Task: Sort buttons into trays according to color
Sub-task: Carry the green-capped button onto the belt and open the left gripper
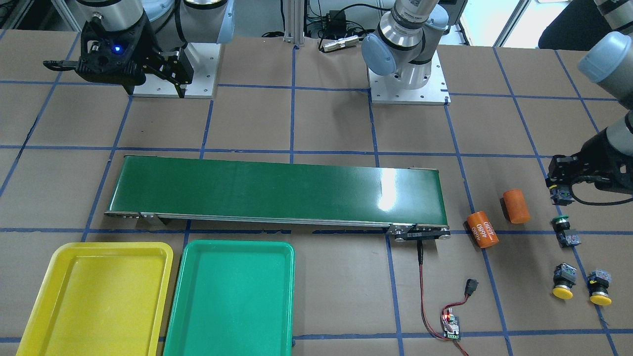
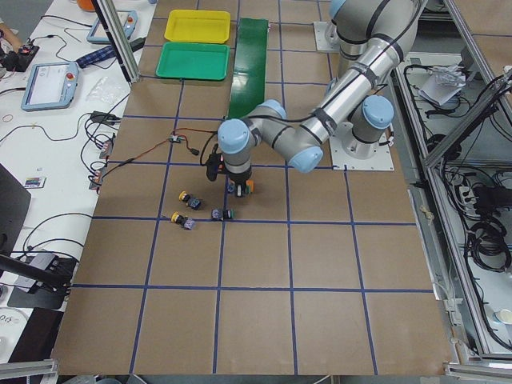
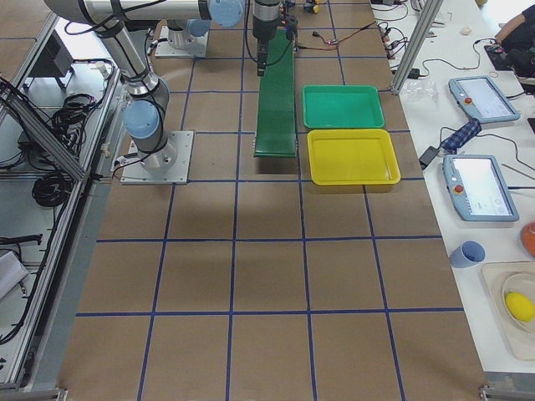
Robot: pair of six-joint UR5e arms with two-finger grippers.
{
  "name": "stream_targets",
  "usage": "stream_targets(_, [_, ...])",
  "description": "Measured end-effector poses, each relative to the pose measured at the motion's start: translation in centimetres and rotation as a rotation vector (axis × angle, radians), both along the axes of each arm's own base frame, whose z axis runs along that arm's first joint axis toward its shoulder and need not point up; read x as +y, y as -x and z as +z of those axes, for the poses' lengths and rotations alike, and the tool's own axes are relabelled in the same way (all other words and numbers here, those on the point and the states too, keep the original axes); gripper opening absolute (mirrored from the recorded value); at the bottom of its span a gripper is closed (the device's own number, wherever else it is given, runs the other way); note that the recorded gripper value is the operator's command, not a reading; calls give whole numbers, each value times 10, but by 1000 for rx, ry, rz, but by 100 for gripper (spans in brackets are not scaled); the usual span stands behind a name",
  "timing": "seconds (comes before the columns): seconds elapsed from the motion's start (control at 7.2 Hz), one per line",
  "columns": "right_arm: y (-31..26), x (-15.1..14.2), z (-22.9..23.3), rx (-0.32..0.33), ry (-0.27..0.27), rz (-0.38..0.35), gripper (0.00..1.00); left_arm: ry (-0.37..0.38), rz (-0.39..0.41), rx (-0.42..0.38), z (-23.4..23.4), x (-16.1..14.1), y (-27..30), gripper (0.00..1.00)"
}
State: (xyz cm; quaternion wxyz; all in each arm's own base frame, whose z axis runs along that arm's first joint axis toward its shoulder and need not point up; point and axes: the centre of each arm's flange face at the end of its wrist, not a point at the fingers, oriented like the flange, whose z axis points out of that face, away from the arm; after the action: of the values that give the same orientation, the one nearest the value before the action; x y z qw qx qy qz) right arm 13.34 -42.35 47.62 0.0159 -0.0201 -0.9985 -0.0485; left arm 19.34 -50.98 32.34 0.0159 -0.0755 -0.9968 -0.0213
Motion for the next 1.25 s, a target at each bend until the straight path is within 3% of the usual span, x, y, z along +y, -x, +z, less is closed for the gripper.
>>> stream_targets(0.14, [0, 1, 0, 2, -4, -5, 100, -2, -19, 8, -2, -2, 59, 0])
stream_targets(0.56, [0, 0, -1, 4, -3, -7, 100, 17, 54, 41, -30, -12, 188, 0])
stream_targets(0.69, [0, 0, -1, 3, -3, -4, 100, 10, 69, 60, -37, -12, 209, 8])
stream_targets(0.97, [0, 0, -1, 3, -5, -3, 100, -30, 99, 89, -57, -10, 233, 40])
stream_targets(1.11, [1, 0, -1, 0, -6, -6, 100, -49, 100, 99, -66, -4, 242, 95])
stream_targets(1.25, [2, 0, -1, -1, -7, -8, 100, -51, 95, 99, -66, 1, 246, 100])
